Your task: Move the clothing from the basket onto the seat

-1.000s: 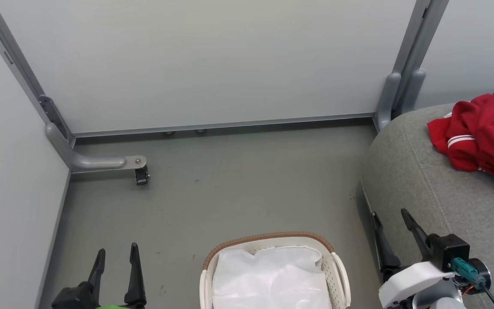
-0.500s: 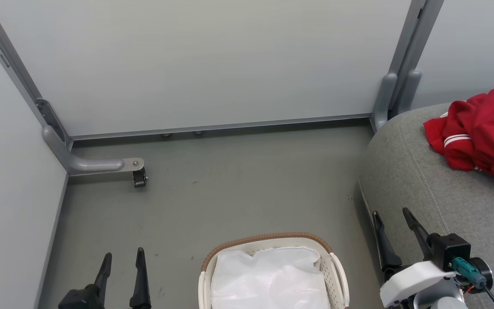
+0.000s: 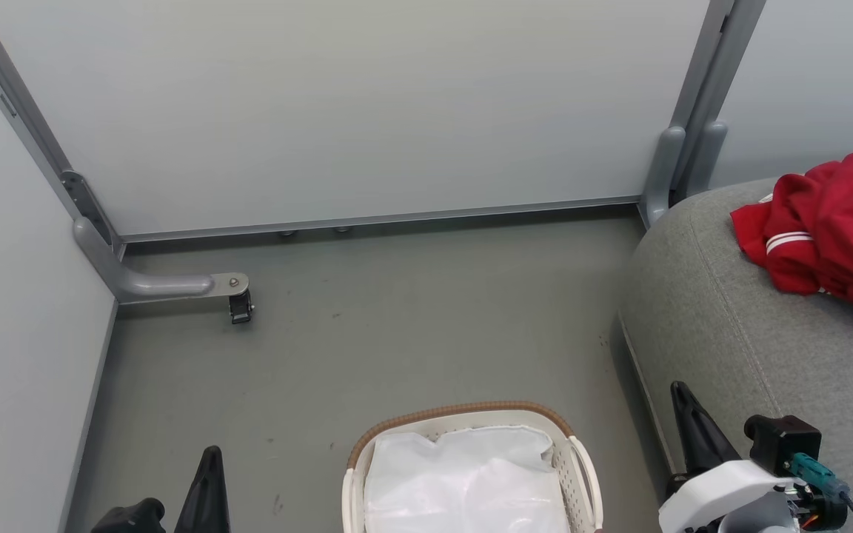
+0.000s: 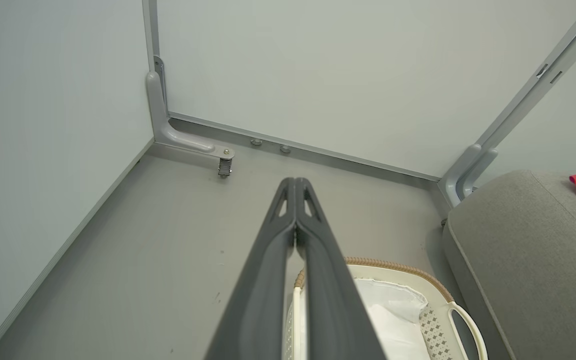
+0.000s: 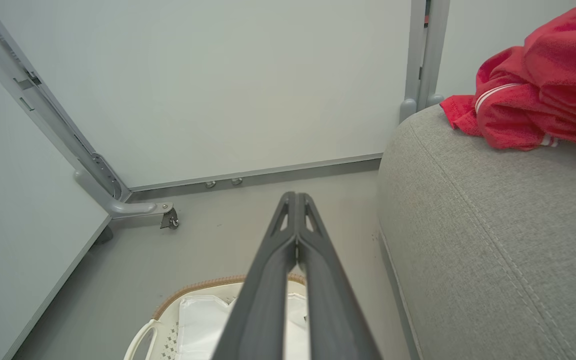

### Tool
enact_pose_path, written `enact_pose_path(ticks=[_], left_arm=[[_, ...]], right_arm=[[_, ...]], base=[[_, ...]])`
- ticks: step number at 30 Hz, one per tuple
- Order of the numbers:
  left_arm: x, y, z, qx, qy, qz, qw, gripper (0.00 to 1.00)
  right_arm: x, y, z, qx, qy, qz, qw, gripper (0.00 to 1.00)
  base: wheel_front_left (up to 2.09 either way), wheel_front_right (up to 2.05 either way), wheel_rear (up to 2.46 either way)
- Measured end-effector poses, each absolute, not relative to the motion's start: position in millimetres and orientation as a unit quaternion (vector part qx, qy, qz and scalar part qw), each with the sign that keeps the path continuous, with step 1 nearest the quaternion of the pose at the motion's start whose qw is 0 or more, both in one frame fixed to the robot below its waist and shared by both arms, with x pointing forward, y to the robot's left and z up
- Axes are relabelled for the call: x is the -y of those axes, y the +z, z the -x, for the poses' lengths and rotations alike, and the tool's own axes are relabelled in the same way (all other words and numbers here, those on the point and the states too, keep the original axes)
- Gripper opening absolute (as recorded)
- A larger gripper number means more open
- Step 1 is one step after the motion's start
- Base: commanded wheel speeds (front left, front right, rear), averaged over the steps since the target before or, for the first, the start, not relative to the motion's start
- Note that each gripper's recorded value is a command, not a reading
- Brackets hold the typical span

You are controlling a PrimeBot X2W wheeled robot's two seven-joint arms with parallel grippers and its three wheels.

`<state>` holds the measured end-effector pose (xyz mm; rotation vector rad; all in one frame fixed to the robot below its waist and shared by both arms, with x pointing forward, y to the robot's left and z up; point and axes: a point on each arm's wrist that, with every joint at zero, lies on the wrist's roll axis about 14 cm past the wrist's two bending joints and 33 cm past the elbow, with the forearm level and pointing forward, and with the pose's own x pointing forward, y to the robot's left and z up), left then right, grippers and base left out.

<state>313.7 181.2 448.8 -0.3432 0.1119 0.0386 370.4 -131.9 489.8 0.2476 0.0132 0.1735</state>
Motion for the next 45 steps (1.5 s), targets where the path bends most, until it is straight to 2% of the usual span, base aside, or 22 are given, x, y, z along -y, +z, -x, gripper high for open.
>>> enact_pose_path(ticks=[18, 45], left_arm=[[-193.3, 451.6, -325.2, -0.061, 0.052, 0.305, 0.949, 0.0], [-201.2, 467.5, -345.9, -0.044, 0.06, 0.463, 0.883, 0.0]], right_arm=[[152.0, 487.3, -373.7, -0.027, 0.039, -0.271, 0.961, 0.0], [170.1, 491.0, -379.3, -0.033, 0.004, -0.443, 0.896, 0.0]], base=[[0.0, 0.0, 0.0], [0.0, 0.0, 0.0]])
